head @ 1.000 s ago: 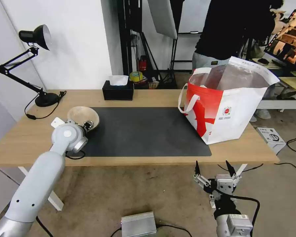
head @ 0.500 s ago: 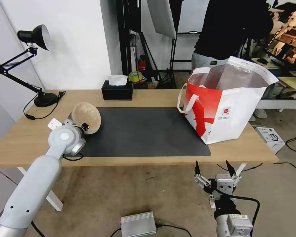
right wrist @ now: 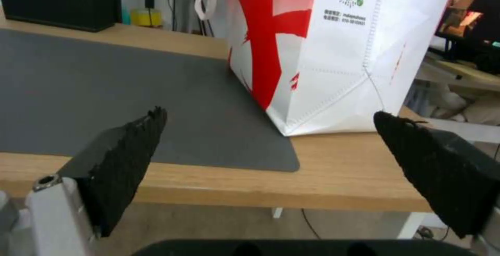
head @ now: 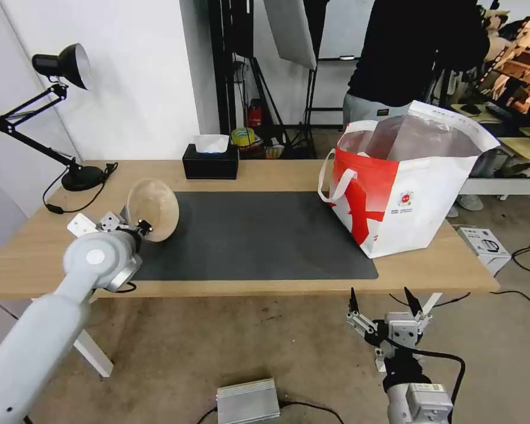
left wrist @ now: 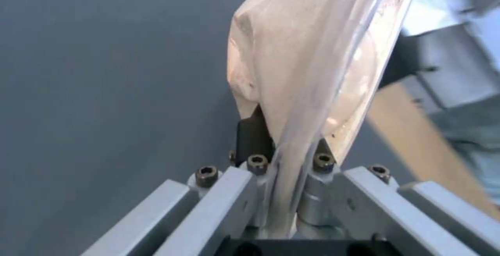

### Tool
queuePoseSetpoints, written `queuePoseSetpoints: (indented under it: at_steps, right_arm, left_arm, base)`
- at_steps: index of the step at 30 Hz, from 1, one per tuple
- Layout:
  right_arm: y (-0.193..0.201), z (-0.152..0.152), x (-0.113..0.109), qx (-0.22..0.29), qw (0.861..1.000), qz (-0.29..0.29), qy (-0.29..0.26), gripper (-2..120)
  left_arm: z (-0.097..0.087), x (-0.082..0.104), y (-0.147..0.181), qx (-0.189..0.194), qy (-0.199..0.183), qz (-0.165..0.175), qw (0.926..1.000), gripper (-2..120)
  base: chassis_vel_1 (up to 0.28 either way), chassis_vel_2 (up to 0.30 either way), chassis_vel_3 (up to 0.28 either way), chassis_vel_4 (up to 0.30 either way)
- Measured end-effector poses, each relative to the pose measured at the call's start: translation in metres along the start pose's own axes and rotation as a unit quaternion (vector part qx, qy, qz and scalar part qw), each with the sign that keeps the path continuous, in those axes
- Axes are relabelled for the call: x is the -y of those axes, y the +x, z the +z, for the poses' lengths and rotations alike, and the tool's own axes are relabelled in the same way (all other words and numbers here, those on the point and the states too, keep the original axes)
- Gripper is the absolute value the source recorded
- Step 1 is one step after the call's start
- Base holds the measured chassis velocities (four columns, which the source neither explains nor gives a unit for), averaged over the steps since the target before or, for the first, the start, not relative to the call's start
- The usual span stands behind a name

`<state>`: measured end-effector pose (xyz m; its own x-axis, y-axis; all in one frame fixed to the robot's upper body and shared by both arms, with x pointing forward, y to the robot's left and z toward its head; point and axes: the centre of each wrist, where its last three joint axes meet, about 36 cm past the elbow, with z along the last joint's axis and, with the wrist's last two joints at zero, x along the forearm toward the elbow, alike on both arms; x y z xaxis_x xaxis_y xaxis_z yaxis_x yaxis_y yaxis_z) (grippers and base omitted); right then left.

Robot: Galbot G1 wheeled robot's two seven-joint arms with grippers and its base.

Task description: Pick up the trash from the table and place it into the takeout bag.

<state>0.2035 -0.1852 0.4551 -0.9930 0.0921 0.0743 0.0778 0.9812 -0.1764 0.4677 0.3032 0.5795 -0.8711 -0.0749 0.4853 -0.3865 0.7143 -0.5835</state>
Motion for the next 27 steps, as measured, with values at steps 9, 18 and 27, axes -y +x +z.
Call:
queuePoseSetpoints:
  at_steps: [9, 18, 27]
  right_arm:
    - [0.0, 0.0, 0.0, 0.0, 1.0, 0.0, 0.0, 100]
    - [0.0, 0.0, 0.0, 0.0, 1.0, 0.0, 0.0, 100]
    - [0.0, 0.0, 0.0, 0.0, 1.0, 0.0, 0.0, 100]
  left_arm:
    - [-0.008, 0.024, 0.017, 0.016, -0.016, 0.106, 0.9941, 0]
    - [0.001, 0.062, 0.018, 0.024, -0.03, 0.235, 0.9713, 0]
    - [0.01, 0.106, 0.005, 0.023, -0.029, 0.327, 0.9445, 0]
  base:
    - [0.0, 0.0, 0.0, 0.0]
    - [0.0, 0.0, 0.0, 0.0]
    - [0.0, 0.0, 0.0, 0.0]
